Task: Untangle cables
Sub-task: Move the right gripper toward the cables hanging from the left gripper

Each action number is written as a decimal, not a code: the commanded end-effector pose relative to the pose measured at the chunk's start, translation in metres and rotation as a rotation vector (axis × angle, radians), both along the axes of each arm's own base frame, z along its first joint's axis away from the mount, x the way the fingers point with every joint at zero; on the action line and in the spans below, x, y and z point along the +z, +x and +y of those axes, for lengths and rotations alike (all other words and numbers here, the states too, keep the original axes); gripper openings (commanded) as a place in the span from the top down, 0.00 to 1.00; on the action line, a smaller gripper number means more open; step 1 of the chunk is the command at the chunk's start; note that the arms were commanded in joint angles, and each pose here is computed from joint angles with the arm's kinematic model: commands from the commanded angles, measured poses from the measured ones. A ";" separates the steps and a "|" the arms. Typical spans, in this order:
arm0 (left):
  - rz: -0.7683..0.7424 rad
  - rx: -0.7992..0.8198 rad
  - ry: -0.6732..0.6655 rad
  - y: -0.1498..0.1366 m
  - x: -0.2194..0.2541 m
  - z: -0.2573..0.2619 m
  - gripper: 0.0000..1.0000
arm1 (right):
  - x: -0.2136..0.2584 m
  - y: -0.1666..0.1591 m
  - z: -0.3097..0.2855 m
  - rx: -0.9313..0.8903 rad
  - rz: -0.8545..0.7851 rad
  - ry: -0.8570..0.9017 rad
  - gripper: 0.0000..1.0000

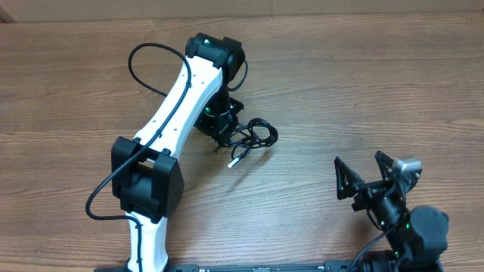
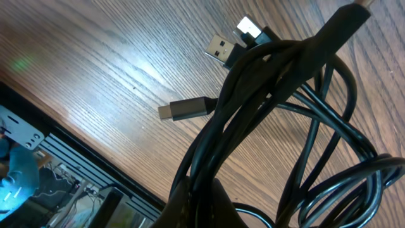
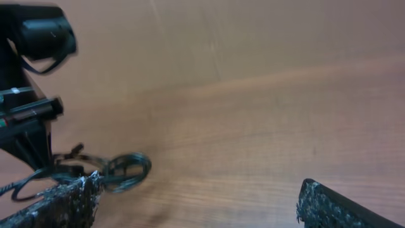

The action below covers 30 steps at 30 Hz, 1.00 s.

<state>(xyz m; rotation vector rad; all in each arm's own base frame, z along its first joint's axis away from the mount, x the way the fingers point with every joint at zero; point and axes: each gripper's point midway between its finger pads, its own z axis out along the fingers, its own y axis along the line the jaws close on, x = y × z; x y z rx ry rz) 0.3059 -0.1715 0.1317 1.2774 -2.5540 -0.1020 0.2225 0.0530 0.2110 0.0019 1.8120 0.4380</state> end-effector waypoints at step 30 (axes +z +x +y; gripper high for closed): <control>-0.066 -0.007 -0.208 0.018 0.007 -0.040 0.96 | 0.011 0.032 0.115 0.551 0.835 0.884 0.14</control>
